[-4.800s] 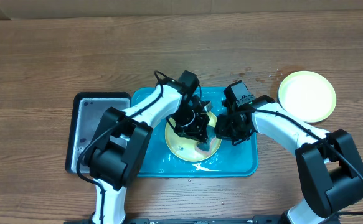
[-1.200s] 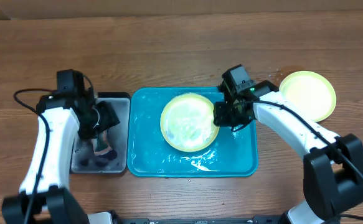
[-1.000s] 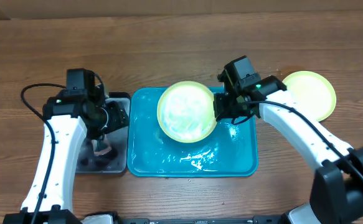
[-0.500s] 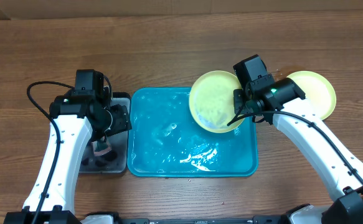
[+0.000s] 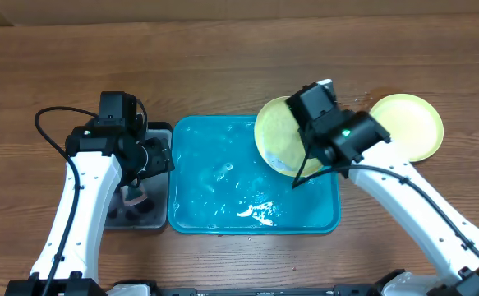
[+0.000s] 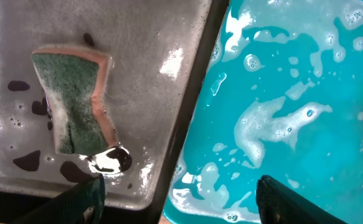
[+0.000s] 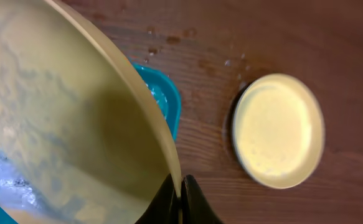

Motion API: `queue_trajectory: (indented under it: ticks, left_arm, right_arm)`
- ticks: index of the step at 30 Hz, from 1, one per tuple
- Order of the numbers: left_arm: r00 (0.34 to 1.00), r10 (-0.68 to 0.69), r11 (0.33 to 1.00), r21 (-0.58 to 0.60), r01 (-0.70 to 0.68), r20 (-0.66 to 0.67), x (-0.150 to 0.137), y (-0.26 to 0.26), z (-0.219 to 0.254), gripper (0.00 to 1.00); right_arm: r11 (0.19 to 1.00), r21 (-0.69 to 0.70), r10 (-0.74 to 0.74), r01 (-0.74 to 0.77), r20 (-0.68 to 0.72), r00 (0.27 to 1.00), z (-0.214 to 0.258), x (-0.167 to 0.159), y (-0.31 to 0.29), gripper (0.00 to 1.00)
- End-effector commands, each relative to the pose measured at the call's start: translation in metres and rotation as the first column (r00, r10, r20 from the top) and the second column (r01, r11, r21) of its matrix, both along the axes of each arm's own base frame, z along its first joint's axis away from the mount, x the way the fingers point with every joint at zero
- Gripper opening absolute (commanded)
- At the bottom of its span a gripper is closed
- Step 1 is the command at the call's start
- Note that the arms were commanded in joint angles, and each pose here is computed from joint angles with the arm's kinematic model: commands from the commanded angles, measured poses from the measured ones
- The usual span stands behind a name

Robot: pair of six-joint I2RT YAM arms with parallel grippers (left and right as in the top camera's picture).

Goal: Clean dirty plates on tray and stack at the side

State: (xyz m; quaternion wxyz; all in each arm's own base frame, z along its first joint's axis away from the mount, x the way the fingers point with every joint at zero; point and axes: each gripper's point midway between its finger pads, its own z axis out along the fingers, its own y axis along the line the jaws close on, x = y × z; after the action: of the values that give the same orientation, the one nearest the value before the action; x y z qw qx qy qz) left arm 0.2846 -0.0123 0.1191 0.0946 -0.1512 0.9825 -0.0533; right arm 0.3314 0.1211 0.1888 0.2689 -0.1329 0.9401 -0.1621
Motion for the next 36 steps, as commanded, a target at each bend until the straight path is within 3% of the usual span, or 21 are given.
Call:
queue_trajectory:
  ticks: [1, 12, 22, 36]
  left_arm:
    - [1.000, -0.015, 1.000, 0.024, 0.014, 0.020, 0.003, 0.002, 0.005, 0.79]
    - [1.000, -0.010, 0.999, 0.046, 0.009, 0.007, 0.003, 0.006, 0.002, 0.83]
    - [1.000, -0.009, 0.999, 0.046, 0.009, 0.006, 0.003, 0.006, 0.002, 0.83]
    - [1.000, -0.006, 0.998, 0.060, 0.006, 0.005, 0.003, 0.009, 0.001, 0.83]
  right_arm:
    - [0.992, -0.128, 0.028, -0.007, 0.163, 0.986, 0.050, 0.004, -0.003, 0.04]
    - [0.889, -0.457, 0.191, -0.038, 0.294, 0.937, 0.096, -0.013, 0.014, 0.04]
    - [0.732, -0.681, 0.338, 0.026, 0.395, 0.854, 0.144, -0.041, 0.036, 0.04]
    - [0.692, -0.721, 0.404, 0.038, 0.430, 0.807, 0.159, -0.056, 0.055, 0.04]
